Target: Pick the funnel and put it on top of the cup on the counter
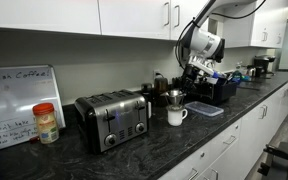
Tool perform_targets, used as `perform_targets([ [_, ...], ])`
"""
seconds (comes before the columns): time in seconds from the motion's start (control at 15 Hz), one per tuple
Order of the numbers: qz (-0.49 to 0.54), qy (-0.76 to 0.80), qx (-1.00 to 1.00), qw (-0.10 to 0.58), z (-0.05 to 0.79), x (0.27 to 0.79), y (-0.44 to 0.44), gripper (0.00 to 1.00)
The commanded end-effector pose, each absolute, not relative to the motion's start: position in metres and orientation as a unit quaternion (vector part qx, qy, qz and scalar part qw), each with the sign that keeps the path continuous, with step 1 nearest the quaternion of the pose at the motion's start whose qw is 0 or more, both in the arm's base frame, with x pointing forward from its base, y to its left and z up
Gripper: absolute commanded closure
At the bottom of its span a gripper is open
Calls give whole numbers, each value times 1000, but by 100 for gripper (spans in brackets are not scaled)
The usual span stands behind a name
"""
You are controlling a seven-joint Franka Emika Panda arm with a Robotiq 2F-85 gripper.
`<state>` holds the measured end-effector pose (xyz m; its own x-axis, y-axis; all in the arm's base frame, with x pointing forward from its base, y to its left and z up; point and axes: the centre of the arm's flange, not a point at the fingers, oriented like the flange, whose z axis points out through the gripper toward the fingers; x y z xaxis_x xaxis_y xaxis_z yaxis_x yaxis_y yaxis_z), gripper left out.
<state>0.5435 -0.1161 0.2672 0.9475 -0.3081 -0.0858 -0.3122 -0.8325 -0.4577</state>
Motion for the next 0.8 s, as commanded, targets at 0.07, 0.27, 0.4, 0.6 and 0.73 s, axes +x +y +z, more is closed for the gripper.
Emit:
perform_targets([
  [0.07,-12,157,-957,244,264,529,-122,69],
  [0.27,-11,155,-957,244,261,526,-124,49],
  [0.4,-10,154,-958,243,260,525,-124,35],
  [0.6,-11,154,-957,248,262,524,-123,13],
  [0.73,-14,152,-957,247,267,522,-122,0],
])
